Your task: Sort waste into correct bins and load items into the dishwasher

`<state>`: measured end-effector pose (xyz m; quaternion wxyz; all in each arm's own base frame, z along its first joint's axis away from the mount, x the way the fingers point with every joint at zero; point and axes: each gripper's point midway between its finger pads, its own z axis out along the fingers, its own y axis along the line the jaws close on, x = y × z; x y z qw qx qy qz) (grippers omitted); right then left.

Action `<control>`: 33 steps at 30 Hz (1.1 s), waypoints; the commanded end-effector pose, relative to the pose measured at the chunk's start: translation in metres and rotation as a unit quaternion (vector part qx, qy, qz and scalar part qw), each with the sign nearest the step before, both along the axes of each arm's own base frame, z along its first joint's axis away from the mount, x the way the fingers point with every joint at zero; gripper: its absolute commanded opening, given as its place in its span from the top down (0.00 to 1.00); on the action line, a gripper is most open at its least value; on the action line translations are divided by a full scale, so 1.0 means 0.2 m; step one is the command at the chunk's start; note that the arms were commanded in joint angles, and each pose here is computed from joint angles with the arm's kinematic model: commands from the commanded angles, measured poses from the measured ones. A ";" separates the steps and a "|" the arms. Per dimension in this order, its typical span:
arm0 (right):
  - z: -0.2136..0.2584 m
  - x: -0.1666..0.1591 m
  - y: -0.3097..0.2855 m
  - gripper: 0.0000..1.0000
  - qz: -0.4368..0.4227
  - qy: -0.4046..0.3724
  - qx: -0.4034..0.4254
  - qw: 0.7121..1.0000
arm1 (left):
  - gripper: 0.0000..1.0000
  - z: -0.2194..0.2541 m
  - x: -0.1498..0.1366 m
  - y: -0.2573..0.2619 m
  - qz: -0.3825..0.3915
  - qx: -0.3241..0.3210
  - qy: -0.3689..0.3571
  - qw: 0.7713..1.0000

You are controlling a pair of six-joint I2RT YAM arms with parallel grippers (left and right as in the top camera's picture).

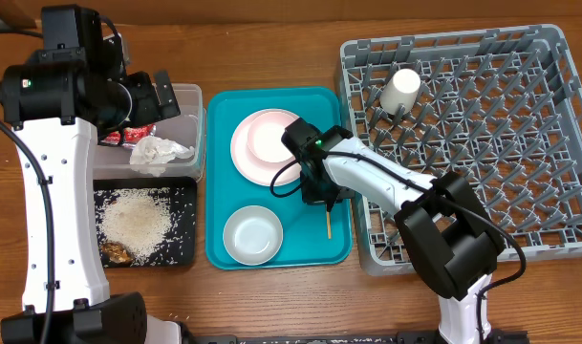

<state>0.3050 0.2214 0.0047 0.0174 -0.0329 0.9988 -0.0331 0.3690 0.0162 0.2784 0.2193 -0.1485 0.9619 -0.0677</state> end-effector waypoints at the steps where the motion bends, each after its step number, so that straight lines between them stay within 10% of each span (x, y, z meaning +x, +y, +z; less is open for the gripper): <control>1: -0.02 -0.01 -0.02 0.92 0.001 0.002 -0.008 1.000 | 0.00 -0.01 0.01 0.01 0.008 0.003 0.003 1.000; 33: 0.79 0.44 -0.32 0.96 0.004 -0.159 -0.036 0.987 | 0.00 -0.01 0.01 0.01 0.008 0.003 0.003 1.000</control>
